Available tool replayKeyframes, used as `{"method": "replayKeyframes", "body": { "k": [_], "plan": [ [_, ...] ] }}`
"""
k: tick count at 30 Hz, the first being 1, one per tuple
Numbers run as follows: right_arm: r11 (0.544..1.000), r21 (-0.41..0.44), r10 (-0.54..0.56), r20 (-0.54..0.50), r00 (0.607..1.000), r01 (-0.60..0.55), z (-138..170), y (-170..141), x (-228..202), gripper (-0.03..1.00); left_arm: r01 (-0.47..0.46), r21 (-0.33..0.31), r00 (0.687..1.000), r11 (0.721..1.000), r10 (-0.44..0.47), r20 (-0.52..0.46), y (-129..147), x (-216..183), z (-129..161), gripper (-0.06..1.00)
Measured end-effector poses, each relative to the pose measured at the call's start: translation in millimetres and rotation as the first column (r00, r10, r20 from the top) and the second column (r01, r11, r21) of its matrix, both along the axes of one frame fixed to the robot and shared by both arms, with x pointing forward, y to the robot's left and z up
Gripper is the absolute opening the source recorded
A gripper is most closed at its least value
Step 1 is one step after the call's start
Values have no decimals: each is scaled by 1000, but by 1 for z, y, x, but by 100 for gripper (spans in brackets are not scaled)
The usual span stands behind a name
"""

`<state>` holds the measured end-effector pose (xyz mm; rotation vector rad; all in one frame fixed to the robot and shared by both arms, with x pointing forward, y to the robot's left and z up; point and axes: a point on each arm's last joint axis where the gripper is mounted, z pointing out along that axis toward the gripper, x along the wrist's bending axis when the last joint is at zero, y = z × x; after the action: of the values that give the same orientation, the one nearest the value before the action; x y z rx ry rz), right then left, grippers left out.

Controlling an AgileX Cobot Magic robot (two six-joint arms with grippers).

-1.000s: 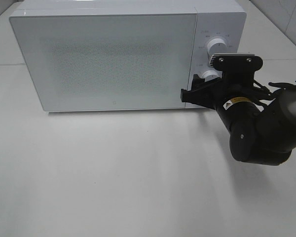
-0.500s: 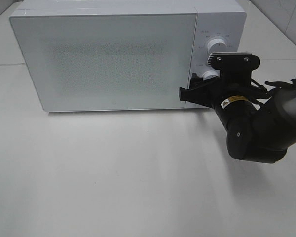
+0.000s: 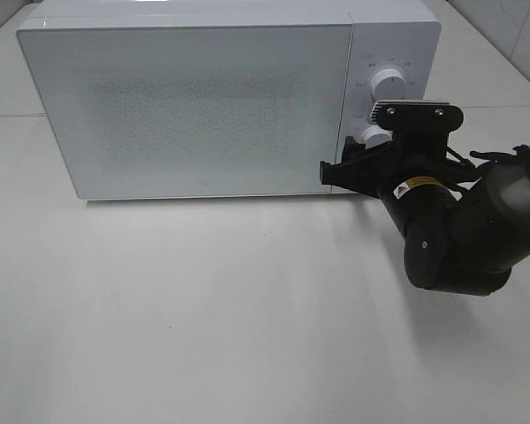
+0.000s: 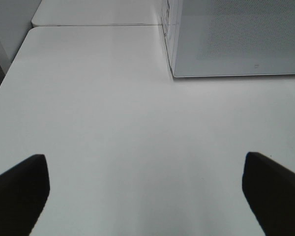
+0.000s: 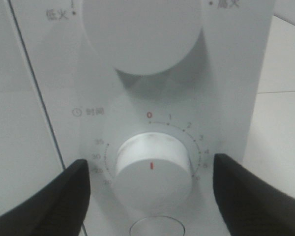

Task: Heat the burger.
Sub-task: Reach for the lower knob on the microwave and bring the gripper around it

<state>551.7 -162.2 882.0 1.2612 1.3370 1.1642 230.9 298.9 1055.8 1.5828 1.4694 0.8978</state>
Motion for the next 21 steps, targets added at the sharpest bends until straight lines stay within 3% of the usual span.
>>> {"method": "replayKeyframes", "body": {
  "k": [8,14,18,21],
  "plan": [
    [1000,1,-1,0,1000,1,0,0,0,64,0,0,1000,1000,0,0,0,0,0,99],
    [1000,3,0,3,1000,0,1,1,1,56,0,0,1000,1000,0,0,0,0,0,99],
    [1000,3,0,3,1000,0,1,1,1,46,0,0,1000,1000,0,0,0,0,0,99],
    [1000,3,-1,3,1000,1,1,0,1,45,0,0,1000,1000,0,0,0,0,0,99]
  ]
}}
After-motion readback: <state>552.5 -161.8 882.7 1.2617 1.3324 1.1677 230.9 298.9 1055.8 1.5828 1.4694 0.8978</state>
